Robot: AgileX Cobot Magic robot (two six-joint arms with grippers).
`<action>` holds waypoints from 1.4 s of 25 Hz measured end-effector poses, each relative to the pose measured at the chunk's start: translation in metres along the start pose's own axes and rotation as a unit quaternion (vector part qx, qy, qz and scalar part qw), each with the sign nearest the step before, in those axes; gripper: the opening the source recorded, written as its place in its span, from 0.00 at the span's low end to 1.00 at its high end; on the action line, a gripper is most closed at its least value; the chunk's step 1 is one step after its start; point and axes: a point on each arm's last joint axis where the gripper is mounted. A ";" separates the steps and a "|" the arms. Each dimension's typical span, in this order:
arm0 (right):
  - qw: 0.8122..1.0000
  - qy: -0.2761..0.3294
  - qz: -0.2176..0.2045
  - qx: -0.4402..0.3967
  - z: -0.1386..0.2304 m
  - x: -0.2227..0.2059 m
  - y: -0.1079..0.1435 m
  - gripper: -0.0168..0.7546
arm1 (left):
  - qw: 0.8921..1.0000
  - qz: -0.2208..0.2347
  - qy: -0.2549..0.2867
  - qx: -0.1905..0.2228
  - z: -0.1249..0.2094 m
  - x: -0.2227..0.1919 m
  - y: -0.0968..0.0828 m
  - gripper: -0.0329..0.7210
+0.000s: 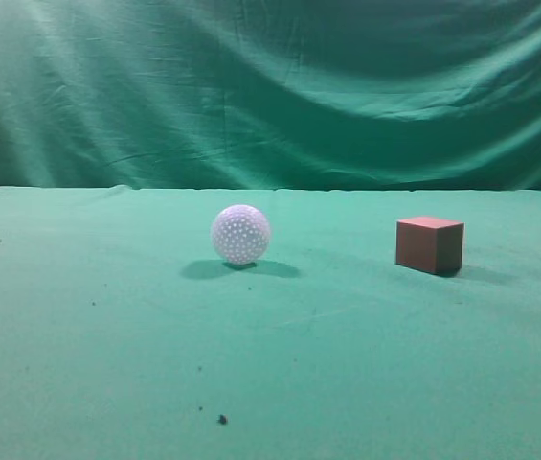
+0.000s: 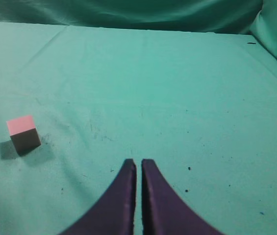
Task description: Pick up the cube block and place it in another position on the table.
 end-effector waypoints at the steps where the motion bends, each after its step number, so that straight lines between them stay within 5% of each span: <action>1: 1.000 0.000 0.000 0.000 0.000 0.000 0.000 0.02 | 1.000 0.000 0.000 0.000 0.000 0.000 0.000 0.39; 29: 0.999 -0.001 0.017 0.043 0.000 0.000 -0.003 0.02 | 1.000 0.000 0.000 0.000 0.000 0.000 0.000 0.39; 35: 0.982 -0.181 0.035 -0.028 -0.032 0.006 -0.007 0.02 | 1.000 0.000 0.000 0.000 0.000 0.000 0.000 0.39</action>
Point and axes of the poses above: a point on each arm's last joint axis where the gripper is mounted, x pointing back along that axis away from the gripper, y along the wrist's bending axis when the last joint is at zero, z = x × y, and after that the axes turned 2 degrees about x, right-handed
